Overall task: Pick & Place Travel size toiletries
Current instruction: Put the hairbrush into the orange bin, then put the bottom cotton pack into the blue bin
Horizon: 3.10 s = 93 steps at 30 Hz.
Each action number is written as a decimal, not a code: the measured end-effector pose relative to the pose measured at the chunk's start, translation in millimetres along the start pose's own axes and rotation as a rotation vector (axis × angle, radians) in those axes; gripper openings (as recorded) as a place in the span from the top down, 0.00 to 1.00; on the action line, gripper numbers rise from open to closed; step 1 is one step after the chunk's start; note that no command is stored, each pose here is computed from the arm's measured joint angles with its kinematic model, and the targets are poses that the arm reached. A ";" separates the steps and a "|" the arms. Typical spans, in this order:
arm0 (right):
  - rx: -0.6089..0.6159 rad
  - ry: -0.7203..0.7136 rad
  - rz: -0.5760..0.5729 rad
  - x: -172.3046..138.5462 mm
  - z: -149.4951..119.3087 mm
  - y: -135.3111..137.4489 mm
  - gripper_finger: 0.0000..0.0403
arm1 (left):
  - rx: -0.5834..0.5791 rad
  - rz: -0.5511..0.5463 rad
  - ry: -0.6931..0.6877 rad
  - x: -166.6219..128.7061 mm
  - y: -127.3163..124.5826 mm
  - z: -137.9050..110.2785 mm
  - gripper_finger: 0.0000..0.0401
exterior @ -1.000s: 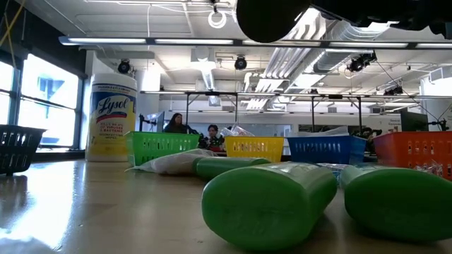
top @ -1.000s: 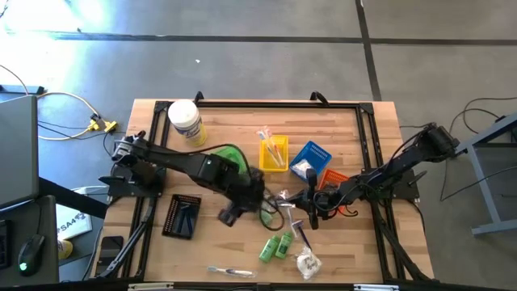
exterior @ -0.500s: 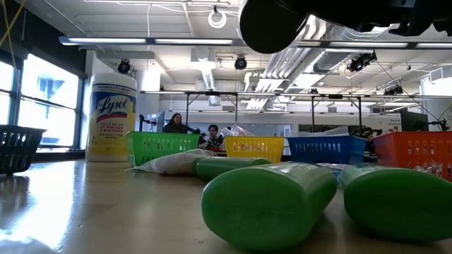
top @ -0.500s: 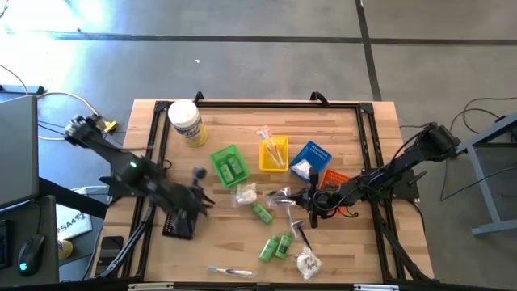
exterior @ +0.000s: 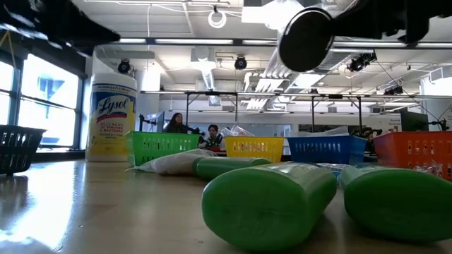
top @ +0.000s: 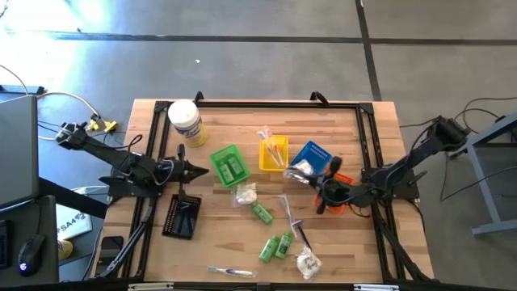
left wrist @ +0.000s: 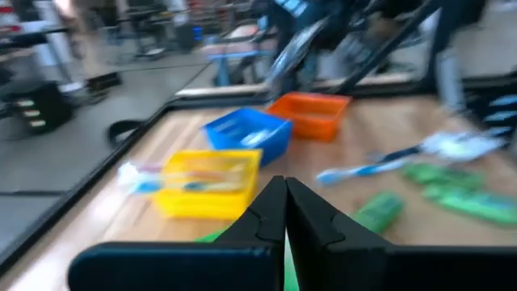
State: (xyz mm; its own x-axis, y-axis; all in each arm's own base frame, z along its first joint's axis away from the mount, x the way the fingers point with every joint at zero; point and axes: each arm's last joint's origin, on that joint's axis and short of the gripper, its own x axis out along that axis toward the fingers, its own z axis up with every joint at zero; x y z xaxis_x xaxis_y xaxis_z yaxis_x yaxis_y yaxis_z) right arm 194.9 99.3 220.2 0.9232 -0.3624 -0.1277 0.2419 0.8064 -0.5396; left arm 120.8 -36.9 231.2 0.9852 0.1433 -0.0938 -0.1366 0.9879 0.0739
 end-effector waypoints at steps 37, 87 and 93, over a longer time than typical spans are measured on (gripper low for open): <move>0.501 0.316 0.314 -72.0 -17.8 -59.5 0.97 | 0.007 -0.034 0.034 5.5 3.9 -12.6 1.00; 0.483 1.039 0.355 -47.0 -17.5 -27.3 0.38 | 0.003 -0.036 0.121 16.0 -1.9 -22.2 1.00; 0.526 0.814 0.357 -41.8 8.2 -29.5 0.39 | -0.001 -0.037 0.112 18.4 -3.2 -21.4 1.00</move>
State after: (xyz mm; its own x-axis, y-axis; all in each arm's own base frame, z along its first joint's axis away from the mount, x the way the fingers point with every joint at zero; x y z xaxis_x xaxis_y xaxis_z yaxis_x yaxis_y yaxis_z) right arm 151.7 94.5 248.2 0.5328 -0.1108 -0.8389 0.2739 0.9606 0.0470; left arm 137.2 -36.2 208.0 0.9719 0.1129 -0.2065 -0.1009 0.9926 0.0679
